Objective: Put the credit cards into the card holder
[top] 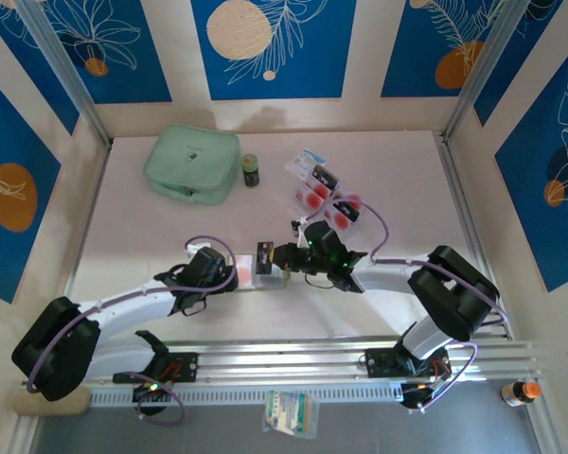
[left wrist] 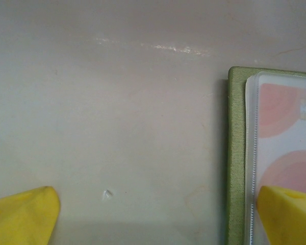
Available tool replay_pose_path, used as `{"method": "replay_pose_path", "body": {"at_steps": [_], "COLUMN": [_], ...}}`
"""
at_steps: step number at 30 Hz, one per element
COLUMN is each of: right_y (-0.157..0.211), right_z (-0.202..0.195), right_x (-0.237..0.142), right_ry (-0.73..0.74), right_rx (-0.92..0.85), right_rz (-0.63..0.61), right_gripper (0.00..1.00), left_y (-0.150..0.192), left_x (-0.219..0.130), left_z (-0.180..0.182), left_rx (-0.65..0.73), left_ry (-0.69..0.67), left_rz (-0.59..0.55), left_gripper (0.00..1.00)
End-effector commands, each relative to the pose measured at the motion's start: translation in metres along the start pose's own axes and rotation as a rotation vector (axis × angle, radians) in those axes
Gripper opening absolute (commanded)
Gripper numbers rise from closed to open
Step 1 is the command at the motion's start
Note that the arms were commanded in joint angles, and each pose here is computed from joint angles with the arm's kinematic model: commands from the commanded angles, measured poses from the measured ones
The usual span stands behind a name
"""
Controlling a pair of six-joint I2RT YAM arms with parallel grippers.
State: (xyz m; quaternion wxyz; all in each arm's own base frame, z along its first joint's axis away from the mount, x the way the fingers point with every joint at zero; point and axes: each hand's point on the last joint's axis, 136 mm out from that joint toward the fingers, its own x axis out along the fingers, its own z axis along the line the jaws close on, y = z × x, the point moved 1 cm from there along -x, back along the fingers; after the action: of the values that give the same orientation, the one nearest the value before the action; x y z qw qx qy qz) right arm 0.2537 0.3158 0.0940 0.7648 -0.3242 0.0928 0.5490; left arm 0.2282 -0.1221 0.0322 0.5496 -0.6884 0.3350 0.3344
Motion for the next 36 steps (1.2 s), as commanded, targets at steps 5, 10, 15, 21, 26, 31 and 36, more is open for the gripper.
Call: {"method": "replay_pose_path", "body": {"at_steps": [5,10,15,21,26,31,36], "right_y": [0.000,0.002,0.004,0.008,0.012,0.015,0.019], "right_z": [-0.012,-0.013,-0.015,-0.020,-0.021,-0.023,-0.025], "right_x": [0.009,0.015,0.020,0.026,0.030,0.033,0.035], "right_ry": [-0.018,-0.034,-0.039,-0.036,-0.048,-0.053,-0.050], "right_rx": [0.063,0.081,0.092,0.110,0.127,0.136,0.144], "right_rz": [-0.072,-0.070,-0.060,-0.041,-0.022,-0.008,0.009], "right_gripper": [0.00,0.00,0.00,0.00,0.00,0.00,0.00], "left_y": [0.010,0.011,0.011,0.011,0.009,0.010,0.010], "left_x": [0.000,0.000,-0.001,0.000,-0.001,-0.001,0.000], "left_z": [0.016,0.018,0.018,0.018,0.017,0.017,0.017], "left_rx": [-0.010,-0.010,-0.010,-0.008,-0.008,-0.009,-0.011], "left_ry": [-0.077,-0.087,-0.088,-0.087,-0.084,-0.082,-0.082], "left_rz": [0.050,0.055,0.053,0.051,0.047,0.047,0.048], "left_gripper": [1.00,1.00,1.00,1.00,1.00,1.00,1.00]}}
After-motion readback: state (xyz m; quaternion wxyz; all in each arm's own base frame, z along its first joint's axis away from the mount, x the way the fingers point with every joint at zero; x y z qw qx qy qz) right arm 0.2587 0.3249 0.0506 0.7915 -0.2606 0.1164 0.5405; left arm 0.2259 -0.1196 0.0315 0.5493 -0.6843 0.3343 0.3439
